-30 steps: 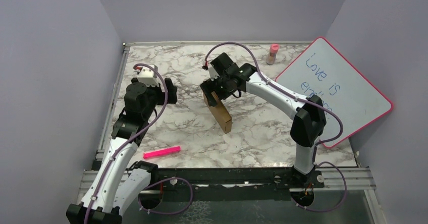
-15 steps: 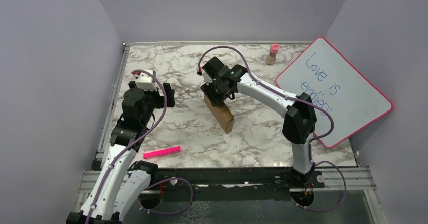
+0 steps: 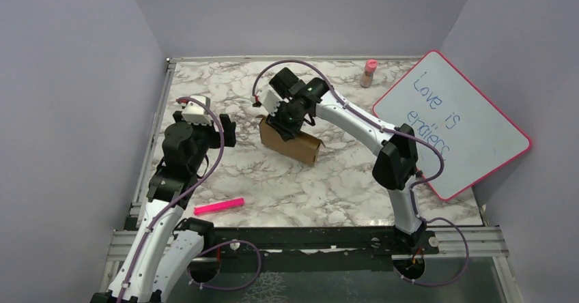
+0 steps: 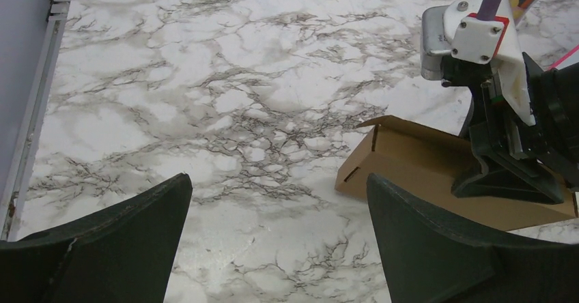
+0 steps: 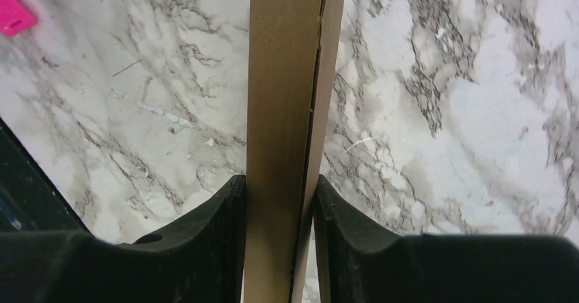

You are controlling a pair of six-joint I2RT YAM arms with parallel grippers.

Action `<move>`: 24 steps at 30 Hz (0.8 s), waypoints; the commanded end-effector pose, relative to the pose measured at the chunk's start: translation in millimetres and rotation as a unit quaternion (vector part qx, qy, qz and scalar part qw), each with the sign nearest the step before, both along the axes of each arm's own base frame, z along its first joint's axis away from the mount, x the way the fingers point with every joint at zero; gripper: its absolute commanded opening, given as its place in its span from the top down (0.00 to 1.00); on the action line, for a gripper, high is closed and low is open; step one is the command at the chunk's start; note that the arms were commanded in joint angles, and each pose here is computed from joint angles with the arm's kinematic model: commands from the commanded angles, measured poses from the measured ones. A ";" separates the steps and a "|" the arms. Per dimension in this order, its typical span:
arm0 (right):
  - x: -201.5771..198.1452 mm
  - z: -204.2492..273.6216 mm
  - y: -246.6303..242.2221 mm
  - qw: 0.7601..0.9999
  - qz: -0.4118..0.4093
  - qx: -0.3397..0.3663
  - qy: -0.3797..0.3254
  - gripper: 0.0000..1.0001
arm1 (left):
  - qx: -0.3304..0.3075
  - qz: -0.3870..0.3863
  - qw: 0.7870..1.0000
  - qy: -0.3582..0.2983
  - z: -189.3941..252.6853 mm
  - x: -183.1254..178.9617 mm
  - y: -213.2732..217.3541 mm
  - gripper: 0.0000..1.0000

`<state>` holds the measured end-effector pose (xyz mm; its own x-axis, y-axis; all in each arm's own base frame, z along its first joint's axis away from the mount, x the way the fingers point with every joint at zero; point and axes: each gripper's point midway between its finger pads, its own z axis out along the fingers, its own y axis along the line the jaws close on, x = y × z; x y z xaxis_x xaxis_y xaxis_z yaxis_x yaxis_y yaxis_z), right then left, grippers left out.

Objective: Fold the paper box

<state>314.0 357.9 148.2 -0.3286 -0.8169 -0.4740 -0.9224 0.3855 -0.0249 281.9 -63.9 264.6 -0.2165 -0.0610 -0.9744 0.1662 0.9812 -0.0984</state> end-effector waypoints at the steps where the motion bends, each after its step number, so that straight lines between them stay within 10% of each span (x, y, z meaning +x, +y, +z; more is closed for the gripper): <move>1: -19.7 3.3 13.4 0.991 0.131 0.017 0.021 0.65 | 0.004 -0.012 1.000 -0.014 4.0 -1.7 -1.6 0.01; 17: -12.1 -13.2 11.9 0.963 0.268 -0.033 0.006 0.69 | 0.023 -0.016 0.999 -0.025 -1.0 1.1 0.7 0.01; 24: -6.1 -9.5 16.4 0.964 0.263 -0.026 -0.008 0.45 | 0.026 -0.016 0.999 -0.014 -8.5 5.8 1.3 0.01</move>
<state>306.9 371.2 132.9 0.1204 -0.8969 -0.4254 -0.9925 -0.1178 -0.0326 284.4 -60.2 254.2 -0.2110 -0.0151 -0.9774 0.1767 0.9828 -0.0534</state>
